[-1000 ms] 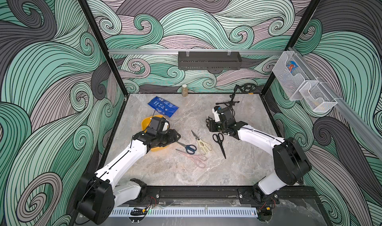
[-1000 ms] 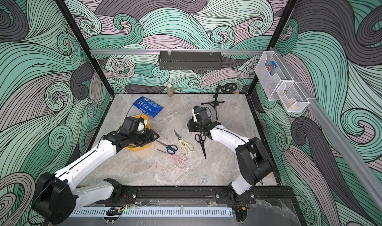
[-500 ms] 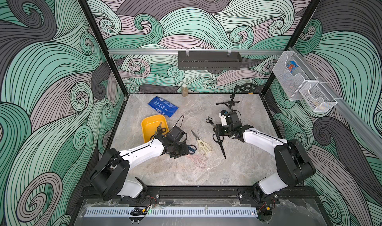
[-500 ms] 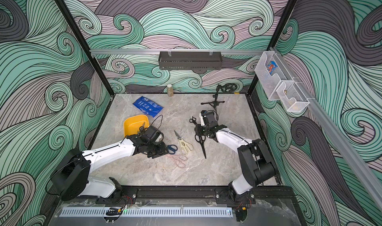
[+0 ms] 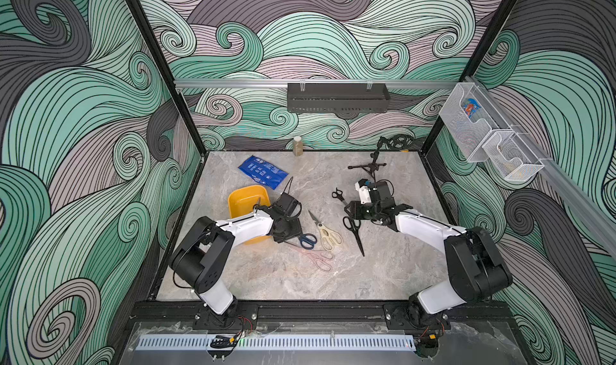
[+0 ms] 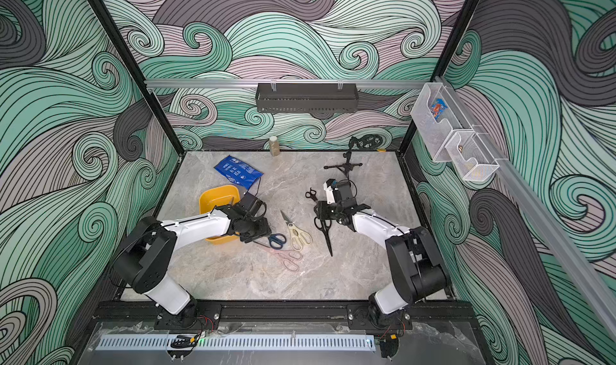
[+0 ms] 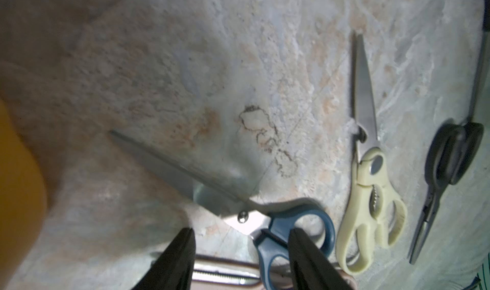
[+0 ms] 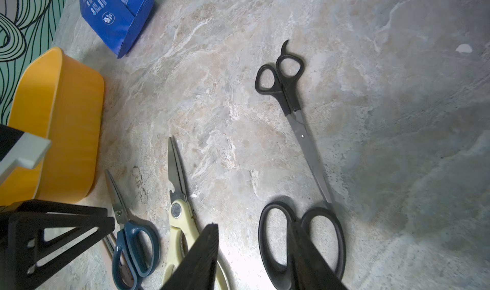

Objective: Put the scissors into the storage box
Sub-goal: Pick up the scissors from the center of the board.

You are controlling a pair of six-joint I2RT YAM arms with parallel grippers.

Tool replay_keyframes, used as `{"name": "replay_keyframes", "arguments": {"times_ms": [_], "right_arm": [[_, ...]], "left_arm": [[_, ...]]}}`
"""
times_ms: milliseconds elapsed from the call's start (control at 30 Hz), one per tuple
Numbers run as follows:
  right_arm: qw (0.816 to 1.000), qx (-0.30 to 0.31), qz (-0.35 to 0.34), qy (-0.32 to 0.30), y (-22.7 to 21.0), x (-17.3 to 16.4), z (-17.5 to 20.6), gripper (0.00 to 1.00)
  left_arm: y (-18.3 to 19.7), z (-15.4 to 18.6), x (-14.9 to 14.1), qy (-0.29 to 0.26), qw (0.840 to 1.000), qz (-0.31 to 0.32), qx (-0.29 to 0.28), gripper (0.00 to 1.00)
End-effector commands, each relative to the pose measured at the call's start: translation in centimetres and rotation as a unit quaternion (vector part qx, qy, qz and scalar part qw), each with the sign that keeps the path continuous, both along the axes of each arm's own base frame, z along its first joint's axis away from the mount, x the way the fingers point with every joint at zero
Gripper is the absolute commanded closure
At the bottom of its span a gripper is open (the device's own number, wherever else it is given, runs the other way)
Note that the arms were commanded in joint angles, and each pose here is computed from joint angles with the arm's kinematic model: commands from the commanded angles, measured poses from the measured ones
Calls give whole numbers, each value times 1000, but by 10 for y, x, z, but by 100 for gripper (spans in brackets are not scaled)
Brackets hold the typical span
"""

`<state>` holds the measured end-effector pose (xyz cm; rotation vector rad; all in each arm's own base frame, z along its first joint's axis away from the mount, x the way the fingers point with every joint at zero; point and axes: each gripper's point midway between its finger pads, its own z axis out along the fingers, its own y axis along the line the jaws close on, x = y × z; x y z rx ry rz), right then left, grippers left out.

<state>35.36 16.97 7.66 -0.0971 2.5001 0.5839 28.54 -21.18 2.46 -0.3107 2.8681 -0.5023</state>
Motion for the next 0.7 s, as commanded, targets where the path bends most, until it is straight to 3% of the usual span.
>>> {"name": "replay_keyframes", "arguments": {"times_ms": [0,400,533,667], "right_arm": [[1000,11,4,-6,0,-1,3,54],[1000,6,-5,-2,-8,-1,-2,54],[1000,5,-6,-2,-9,-3,-2,54],[1000,6,-4,-4,-9,-2,-1,54]], "left_arm": [[-9,-2,14,-14,1000,-11,-7,40],[-51,20,92,-70,996,-8,-48,38],[-34,37,103,-90,996,-25,-8,34],[-9,49,91,-93,991,-70,63,33]]}}
